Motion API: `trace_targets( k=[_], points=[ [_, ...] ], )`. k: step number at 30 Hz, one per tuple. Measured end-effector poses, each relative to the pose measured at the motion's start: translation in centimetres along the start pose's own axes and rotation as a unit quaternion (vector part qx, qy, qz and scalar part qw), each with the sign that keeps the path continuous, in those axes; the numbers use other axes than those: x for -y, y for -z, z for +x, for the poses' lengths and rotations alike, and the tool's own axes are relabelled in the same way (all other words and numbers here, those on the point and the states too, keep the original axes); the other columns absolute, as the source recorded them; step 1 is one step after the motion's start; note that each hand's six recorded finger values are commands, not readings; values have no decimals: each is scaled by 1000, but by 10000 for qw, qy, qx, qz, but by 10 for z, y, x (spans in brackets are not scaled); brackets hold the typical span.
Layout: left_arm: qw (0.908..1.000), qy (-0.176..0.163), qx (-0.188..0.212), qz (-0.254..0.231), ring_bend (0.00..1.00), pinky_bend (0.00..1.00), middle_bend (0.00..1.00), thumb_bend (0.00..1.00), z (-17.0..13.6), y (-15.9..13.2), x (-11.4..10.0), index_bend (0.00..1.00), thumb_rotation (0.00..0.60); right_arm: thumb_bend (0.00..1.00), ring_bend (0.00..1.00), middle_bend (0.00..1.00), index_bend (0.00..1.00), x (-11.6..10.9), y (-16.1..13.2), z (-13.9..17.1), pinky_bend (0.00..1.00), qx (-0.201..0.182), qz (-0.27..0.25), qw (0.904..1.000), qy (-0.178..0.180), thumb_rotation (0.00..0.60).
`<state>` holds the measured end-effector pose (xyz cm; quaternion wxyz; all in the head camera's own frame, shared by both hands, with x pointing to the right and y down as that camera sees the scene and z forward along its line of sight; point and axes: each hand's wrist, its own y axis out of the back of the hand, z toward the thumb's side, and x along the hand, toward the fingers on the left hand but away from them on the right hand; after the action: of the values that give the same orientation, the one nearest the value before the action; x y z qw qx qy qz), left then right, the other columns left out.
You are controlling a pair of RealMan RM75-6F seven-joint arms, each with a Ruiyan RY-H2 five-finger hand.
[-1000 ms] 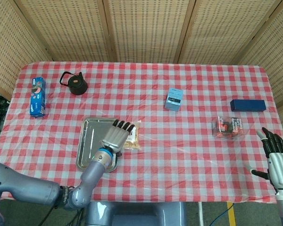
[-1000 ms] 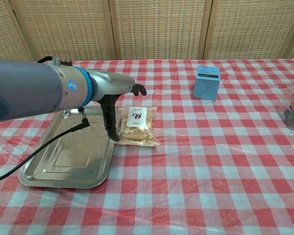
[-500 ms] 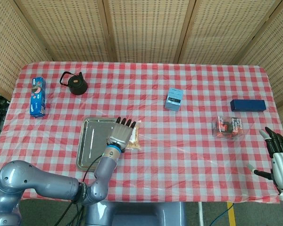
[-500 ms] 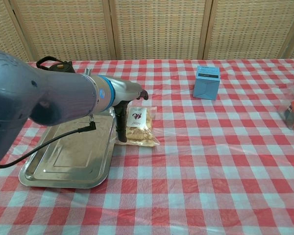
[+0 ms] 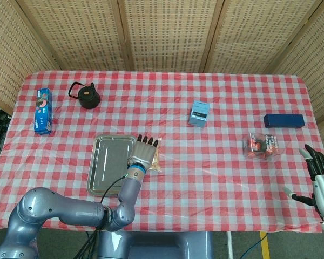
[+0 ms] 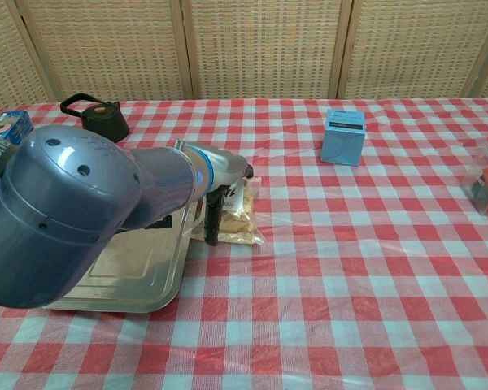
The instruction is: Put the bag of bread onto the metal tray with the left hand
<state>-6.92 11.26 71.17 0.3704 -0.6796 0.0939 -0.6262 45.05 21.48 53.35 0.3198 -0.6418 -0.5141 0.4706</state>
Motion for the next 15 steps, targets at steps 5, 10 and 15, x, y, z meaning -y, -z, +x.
trace_targets(
  k=[5,10,15],
  points=[
    [10000,-89,-15,20,30,188,19,336,2,-1,1,149,600,57,0,0,0,-1,-1,0,0,-34,-34,10000,7,600],
    [9994,-334,-16,56,170,306,177,450,3,-1,-2,375,600,58,0,0,0,-1,-2,1,0,-51,-49,10000,10,600],
    [9982,-595,-16,45,176,306,185,474,3,0,-5,406,600,57,0,0,0,-1,-2,1,0,-65,-54,10000,2,600]
  ],
)
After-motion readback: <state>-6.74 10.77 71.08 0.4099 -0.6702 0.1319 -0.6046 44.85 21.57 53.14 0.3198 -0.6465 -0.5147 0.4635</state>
